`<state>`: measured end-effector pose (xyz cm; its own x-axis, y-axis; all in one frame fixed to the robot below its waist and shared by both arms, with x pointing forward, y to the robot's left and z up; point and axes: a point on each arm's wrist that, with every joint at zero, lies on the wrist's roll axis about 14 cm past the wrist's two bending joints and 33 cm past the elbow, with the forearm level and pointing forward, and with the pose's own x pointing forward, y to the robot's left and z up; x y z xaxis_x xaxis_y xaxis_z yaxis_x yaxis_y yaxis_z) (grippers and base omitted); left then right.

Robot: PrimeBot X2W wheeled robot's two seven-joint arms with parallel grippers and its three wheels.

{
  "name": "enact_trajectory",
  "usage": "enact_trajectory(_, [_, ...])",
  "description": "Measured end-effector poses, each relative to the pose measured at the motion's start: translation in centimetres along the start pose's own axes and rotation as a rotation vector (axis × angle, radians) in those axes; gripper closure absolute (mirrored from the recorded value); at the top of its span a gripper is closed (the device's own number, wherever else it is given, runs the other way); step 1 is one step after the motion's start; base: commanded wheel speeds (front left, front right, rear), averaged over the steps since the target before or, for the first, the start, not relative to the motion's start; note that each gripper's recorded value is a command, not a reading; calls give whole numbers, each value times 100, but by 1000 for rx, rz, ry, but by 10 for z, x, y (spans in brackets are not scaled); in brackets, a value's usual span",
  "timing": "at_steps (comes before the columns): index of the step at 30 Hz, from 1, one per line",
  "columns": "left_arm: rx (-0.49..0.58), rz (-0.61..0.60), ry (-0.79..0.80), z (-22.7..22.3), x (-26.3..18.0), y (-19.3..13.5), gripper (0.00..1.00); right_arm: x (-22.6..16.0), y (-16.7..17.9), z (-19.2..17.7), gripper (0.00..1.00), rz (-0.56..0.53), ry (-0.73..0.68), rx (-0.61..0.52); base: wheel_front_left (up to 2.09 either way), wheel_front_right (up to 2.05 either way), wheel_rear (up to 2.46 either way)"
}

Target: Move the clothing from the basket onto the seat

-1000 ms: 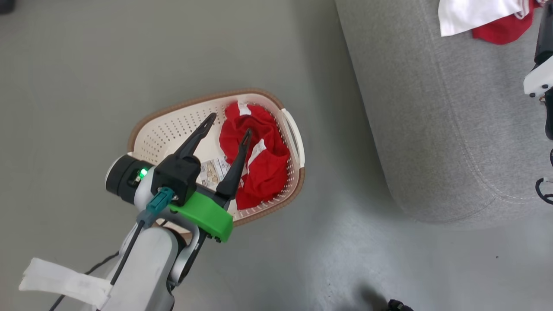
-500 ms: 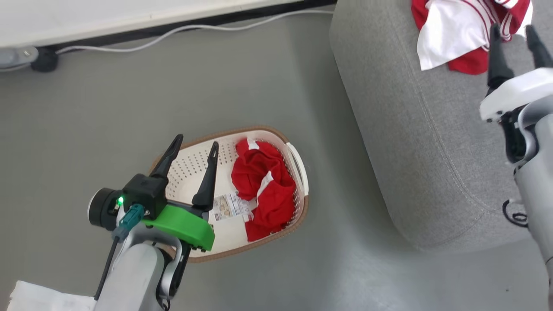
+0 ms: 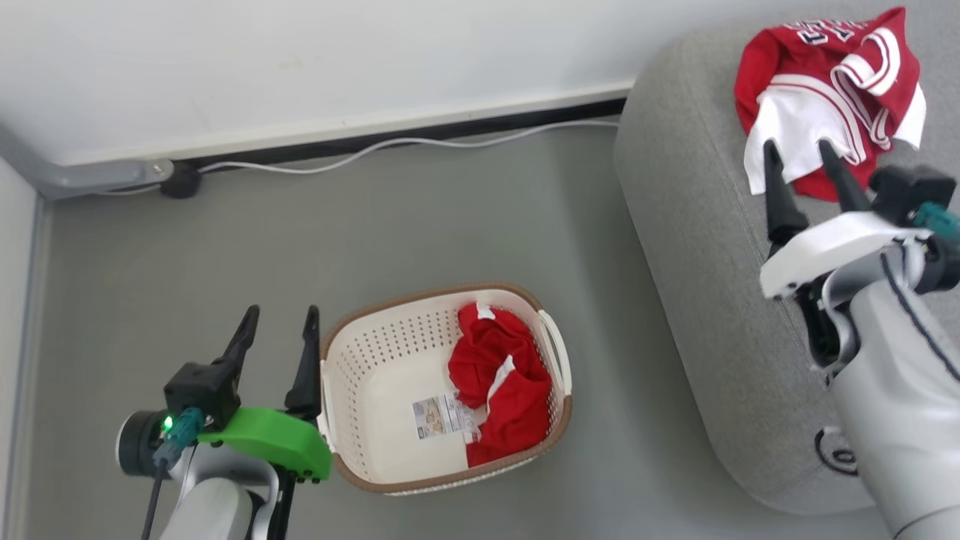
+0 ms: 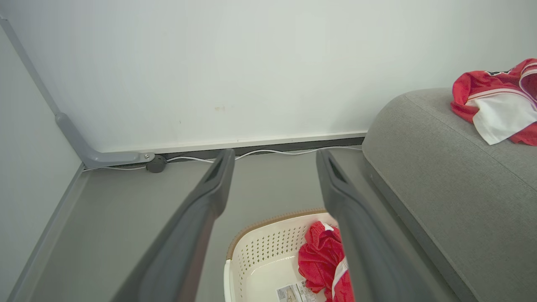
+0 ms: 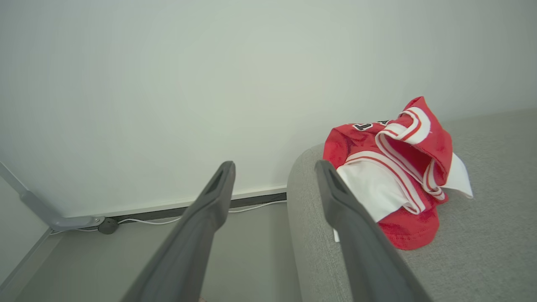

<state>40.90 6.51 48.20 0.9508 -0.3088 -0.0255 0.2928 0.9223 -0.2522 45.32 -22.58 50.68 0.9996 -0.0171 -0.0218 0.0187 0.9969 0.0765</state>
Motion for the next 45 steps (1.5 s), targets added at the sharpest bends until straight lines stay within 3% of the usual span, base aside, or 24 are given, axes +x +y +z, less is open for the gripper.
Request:
enact_trajectory(9, [25, 154, -38, 15, -41, 41, 0, -32, 59, -13, 0, 96, 11, 89, 0, 0, 0])
enact_trajectory(15, [32, 212, -64, 22, -63, 56, 0, -57, 81, -29, 0, 141, 45, 99, 0, 0, 0])
enact_trajectory(45, [26, 298, -139, 41, -96, 76, 0, -96, 82, -22, 0, 110, -12, 92, 0, 0, 0])
